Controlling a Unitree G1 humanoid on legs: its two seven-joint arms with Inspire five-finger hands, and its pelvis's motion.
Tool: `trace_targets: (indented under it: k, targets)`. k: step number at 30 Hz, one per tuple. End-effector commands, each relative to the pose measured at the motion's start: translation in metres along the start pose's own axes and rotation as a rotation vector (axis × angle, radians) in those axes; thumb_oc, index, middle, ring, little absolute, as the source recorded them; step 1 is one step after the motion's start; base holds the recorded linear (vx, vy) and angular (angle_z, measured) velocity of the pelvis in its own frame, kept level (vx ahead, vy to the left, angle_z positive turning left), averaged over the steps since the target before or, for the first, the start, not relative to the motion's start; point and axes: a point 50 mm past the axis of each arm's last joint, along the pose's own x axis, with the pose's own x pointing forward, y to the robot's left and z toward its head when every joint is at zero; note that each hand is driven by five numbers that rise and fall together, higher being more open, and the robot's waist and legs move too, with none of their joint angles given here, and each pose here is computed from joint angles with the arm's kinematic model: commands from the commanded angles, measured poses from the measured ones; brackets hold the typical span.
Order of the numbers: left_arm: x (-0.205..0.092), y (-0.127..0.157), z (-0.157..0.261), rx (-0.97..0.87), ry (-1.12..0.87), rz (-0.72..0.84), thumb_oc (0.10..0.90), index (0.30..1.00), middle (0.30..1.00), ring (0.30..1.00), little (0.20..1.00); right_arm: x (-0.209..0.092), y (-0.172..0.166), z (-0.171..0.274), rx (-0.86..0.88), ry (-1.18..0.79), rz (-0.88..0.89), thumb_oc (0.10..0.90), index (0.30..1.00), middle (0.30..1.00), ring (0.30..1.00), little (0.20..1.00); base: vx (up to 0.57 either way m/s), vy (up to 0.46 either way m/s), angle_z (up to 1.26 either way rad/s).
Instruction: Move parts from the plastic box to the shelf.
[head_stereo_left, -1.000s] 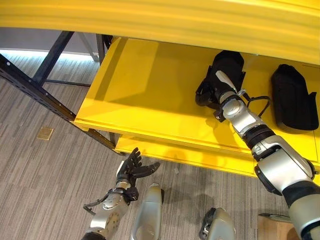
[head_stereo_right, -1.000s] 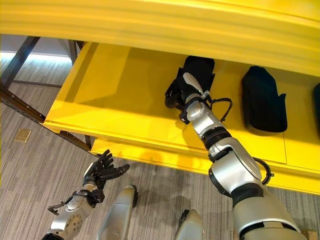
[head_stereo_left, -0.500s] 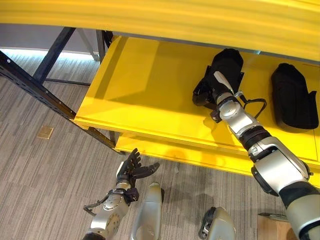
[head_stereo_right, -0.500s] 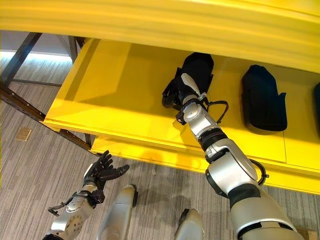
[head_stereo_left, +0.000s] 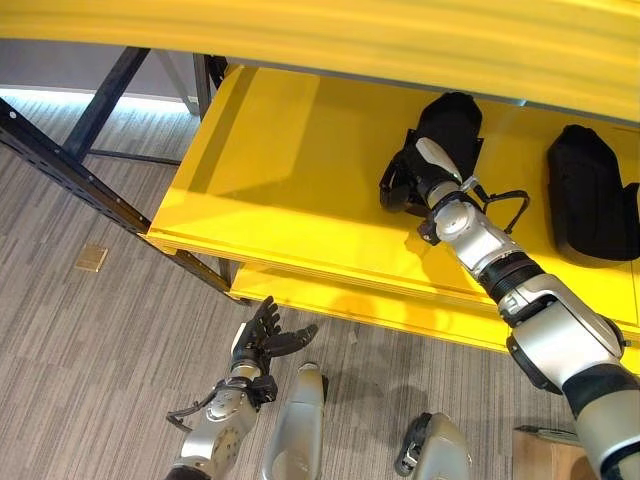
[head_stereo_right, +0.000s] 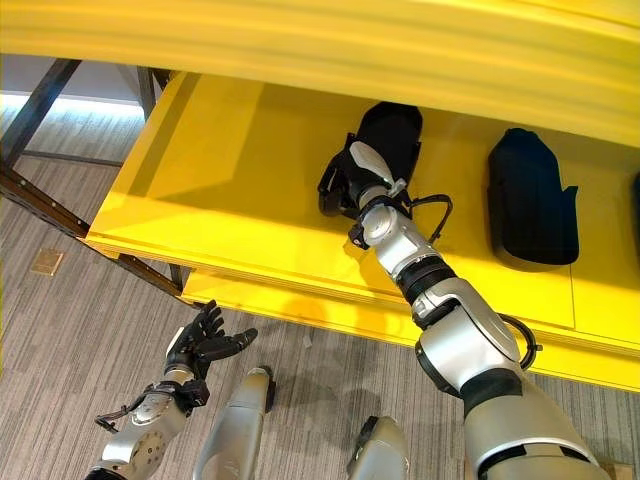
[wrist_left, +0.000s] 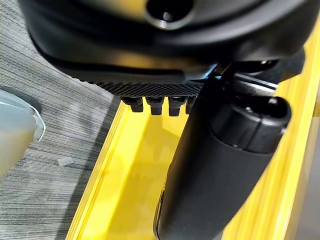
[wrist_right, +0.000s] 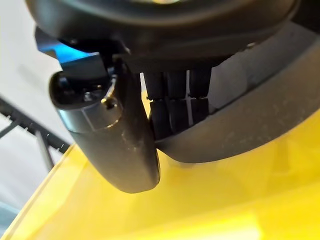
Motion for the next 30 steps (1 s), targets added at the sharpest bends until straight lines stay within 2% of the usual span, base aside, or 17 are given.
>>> trace_targets:
  k: [1, 14, 21, 30]
  targets:
    - [0.002, -0.012, 0.048, -0.038, -0.227, -0.085, 0.9, 1.0, 1.0, 1.0, 1.0, 0.002, -0.013, 0.045, -0.053, -0.202, -0.006, 0.4, 0.3, 0.3, 0.3, 0.3, 0.0, 0.0, 0.0]
    - [0.001, -0.011, 0.048, -0.041, -0.228, -0.091, 0.9, 1.0, 1.0, 1.0, 1.0, 0.0, -0.003, 0.051, -0.07, -0.23, 0.039, 0.4, 0.3, 0.3, 0.3, 0.3, 0.0, -0.002, 0.01]
    - [0.002, -0.009, 0.05, -0.038, -0.236, -0.078, 0.9, 1.0, 1.0, 1.0, 1.0, 0.006, -0.012, 0.03, 0.002, -0.114, -0.035, 0.4, 0.3, 0.3, 0.3, 0.3, 0.0, 0.0, 0.0]
    - [0.003, -0.009, 0.05, -0.031, -0.236, -0.069, 0.9, 1.0, 1.0, 1.0, 1.0, 0.007, -0.003, 0.02, 0.085, -0.045, -0.049, 0.4, 0.3, 0.3, 0.3, 0.3, 0.0, 0.0, 0.0]
